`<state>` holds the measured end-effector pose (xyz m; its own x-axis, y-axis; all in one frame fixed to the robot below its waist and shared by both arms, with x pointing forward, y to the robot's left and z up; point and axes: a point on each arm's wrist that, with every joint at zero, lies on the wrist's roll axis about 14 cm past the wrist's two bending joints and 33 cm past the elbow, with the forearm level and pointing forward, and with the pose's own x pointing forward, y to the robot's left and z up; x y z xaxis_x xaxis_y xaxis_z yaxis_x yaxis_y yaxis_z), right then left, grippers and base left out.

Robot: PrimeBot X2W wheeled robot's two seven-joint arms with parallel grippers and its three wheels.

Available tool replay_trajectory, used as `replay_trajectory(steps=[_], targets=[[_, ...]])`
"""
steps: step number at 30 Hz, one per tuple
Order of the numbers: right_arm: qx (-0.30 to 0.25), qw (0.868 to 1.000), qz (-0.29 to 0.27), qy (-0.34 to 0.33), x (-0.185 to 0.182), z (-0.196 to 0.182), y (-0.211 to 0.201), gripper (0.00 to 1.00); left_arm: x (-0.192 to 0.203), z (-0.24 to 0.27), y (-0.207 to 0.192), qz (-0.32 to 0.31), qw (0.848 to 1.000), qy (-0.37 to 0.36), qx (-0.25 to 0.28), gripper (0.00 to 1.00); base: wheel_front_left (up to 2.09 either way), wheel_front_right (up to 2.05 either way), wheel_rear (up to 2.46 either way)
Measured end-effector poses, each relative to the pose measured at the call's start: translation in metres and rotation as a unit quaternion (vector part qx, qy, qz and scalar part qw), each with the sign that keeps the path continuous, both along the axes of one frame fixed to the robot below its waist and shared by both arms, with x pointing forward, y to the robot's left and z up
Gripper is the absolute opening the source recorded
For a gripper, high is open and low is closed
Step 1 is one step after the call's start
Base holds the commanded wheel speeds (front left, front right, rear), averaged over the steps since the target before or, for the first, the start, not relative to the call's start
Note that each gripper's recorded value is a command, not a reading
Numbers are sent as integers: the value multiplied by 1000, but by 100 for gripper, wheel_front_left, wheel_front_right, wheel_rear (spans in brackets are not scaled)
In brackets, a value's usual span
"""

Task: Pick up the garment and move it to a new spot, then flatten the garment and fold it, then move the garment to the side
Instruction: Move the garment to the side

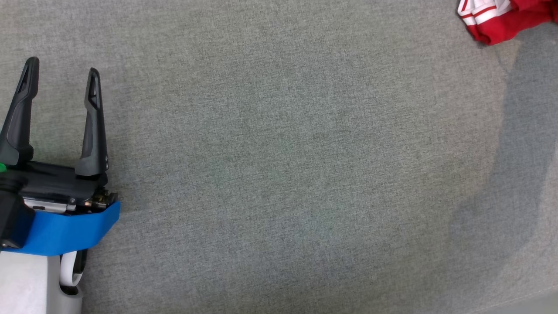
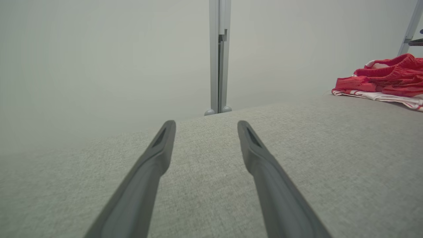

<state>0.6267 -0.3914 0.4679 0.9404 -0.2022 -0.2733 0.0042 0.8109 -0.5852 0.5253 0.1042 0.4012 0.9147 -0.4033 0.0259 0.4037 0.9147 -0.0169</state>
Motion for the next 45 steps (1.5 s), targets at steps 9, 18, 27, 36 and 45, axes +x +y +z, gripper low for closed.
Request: replay_trajectory(steps=[9,18,27,36,45], targets=[[34,996,16,-76,1,39,20,100,-6,19,10,23,1000,-5,0,100,0,0,0],[105,979,82,-154,-24,75,91,100,-34,58,32,66,998,-18,-4,100,0,0,0],[182,958,138,-172,-80,77,161,100,-76,82,49,104,994,-17,-11,100,0,0,0],[233,945,160,-167,-131,73,191,100,-107,90,54,123,992,-13,-18,100,0,0,0],[280,935,158,-151,-169,54,210,100,-118,91,53,125,992,-10,-18,100,0,0,0]])
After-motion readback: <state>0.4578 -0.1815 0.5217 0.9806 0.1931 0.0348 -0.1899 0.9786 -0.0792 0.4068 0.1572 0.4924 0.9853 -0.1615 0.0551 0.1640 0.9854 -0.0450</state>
